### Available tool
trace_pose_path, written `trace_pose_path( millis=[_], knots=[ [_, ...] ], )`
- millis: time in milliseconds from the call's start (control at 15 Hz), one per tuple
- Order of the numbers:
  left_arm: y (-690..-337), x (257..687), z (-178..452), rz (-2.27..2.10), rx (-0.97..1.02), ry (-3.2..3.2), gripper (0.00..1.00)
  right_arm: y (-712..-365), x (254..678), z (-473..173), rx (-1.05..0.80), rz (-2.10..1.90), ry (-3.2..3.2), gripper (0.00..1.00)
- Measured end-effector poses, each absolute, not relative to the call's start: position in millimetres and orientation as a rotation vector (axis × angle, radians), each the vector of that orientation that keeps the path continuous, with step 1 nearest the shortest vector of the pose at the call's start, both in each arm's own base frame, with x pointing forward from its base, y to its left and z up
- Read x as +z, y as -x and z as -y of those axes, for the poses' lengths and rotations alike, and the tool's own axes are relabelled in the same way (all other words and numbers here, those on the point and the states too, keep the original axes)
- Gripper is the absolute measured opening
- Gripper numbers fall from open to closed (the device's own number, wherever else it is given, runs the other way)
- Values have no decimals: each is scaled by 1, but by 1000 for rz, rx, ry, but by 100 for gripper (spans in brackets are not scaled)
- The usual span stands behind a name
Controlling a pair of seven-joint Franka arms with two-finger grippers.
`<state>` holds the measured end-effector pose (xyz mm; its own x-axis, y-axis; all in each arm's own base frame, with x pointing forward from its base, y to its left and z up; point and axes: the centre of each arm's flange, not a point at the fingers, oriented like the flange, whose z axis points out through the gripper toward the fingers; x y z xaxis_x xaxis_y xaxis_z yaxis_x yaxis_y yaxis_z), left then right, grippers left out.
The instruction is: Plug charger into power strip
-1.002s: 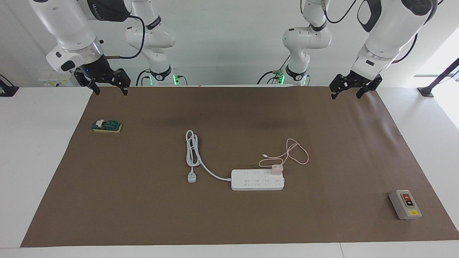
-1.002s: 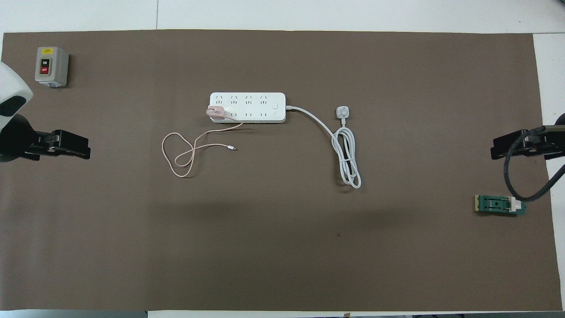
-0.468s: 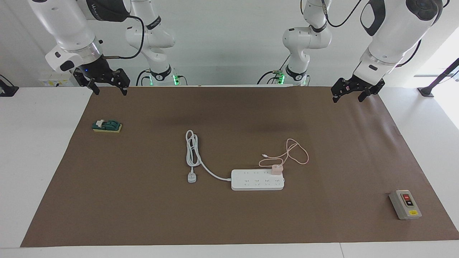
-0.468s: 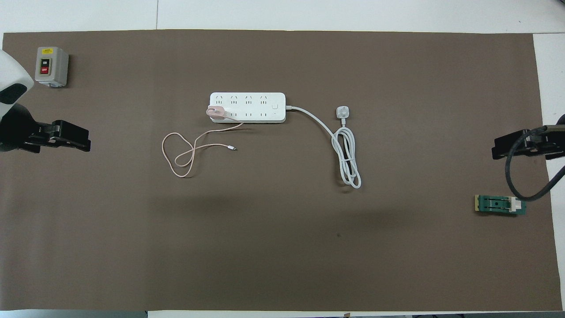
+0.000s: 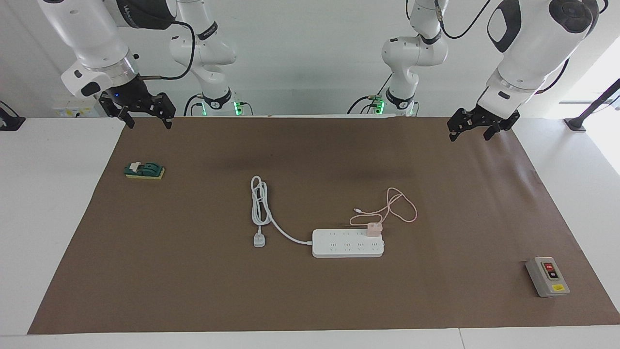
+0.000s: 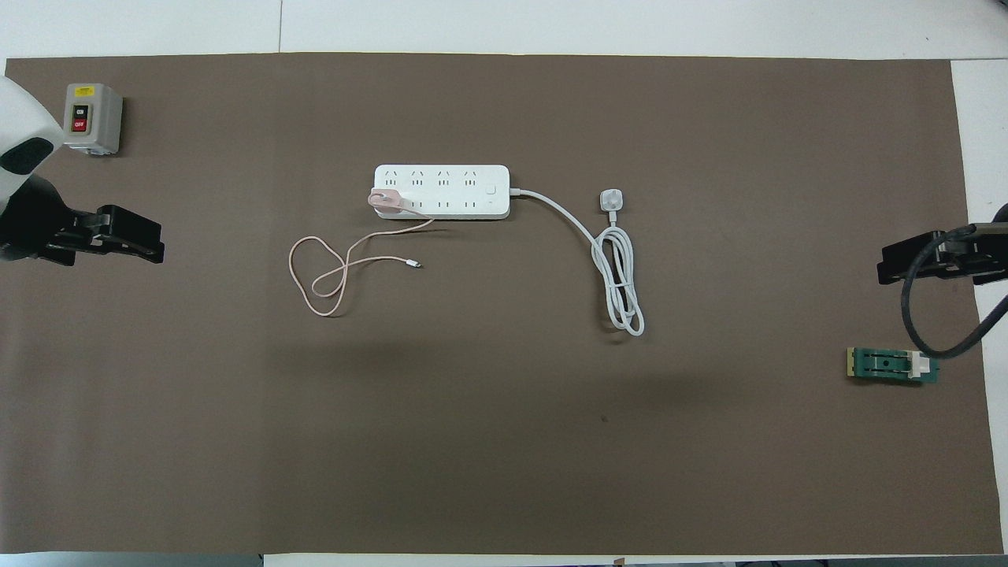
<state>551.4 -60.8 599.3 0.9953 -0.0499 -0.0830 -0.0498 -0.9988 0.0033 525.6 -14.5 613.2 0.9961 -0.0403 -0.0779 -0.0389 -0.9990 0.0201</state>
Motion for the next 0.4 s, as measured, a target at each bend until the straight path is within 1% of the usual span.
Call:
trace_pose_path(
  millis=[401],
  knots=[
    [-552,603,59,74,-120,-3137,100,-526,613,14,-122,62,-3120,100]
  ],
)
